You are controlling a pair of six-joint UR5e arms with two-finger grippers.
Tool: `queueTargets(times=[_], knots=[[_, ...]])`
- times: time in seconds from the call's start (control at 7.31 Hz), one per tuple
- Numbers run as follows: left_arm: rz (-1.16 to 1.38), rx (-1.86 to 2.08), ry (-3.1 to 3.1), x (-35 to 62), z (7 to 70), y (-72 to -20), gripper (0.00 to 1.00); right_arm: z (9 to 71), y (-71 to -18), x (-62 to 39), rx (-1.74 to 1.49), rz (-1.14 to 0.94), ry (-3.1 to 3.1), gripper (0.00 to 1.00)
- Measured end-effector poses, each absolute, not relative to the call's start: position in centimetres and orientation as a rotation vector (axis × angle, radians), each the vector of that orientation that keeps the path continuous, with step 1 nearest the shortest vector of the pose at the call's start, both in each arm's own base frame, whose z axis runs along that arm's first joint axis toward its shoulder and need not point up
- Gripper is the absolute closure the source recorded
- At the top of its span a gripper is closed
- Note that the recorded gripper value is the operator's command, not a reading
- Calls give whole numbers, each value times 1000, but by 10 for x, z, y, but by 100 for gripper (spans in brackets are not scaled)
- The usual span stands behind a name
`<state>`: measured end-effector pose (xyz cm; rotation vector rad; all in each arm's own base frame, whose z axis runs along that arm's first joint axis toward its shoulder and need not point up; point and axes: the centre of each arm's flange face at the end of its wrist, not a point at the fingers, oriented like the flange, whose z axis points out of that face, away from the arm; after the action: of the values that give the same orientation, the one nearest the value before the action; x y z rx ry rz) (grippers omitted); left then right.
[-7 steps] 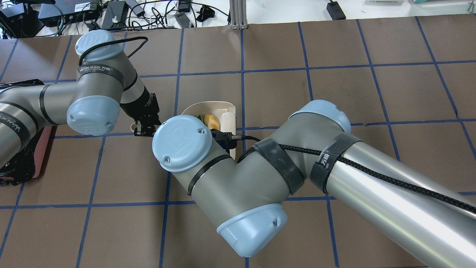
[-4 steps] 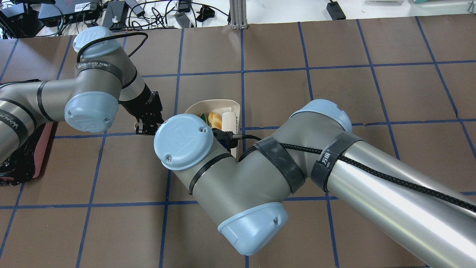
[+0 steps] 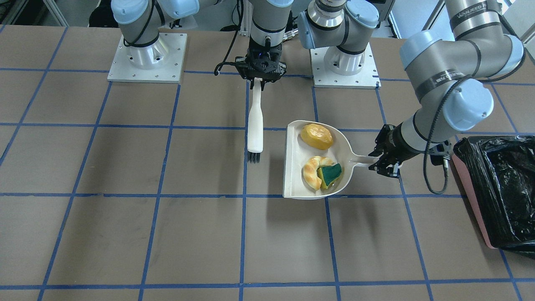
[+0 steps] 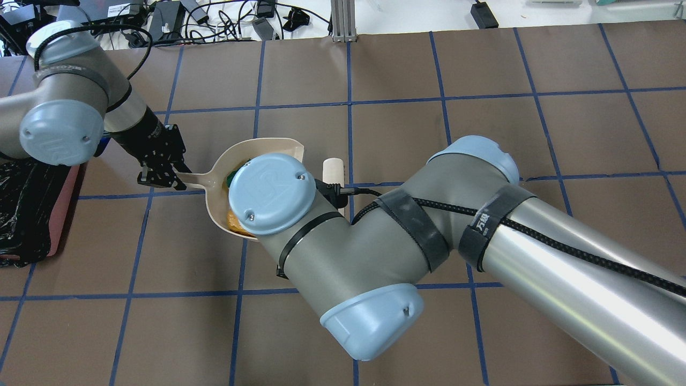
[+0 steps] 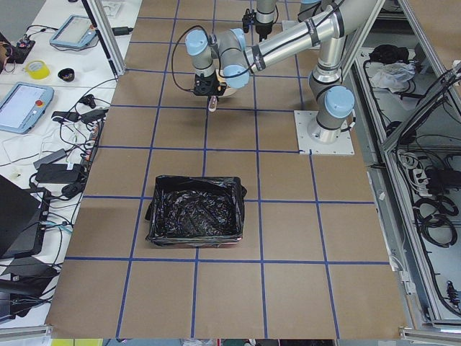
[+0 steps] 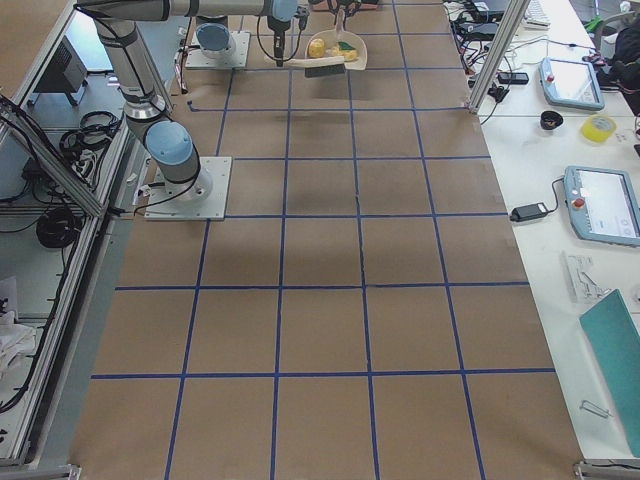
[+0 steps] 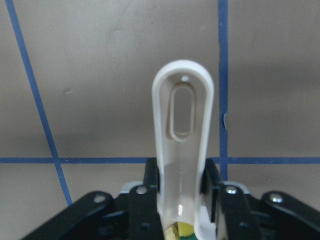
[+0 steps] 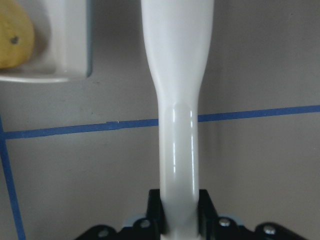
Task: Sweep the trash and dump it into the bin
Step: 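Lift the dustpan toward the bin with left gripper while right returns the brush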
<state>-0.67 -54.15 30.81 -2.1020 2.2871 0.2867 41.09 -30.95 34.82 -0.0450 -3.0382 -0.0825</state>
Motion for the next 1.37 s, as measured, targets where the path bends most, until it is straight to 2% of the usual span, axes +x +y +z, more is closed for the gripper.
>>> queueTargets(times=[0.41, 0.82, 1.37], knots=[[263, -2112, 2281, 87, 359, -552, 100, 352, -380, 337, -18, -180, -3070, 100], [182, -2094, 2268, 185, 392, -540, 100, 348, -453, 229, 5, -230, -3102, 100], [101, -2211, 2168, 314, 429, -562, 100, 321, -516, 94, 26, -246, -3120, 100]])
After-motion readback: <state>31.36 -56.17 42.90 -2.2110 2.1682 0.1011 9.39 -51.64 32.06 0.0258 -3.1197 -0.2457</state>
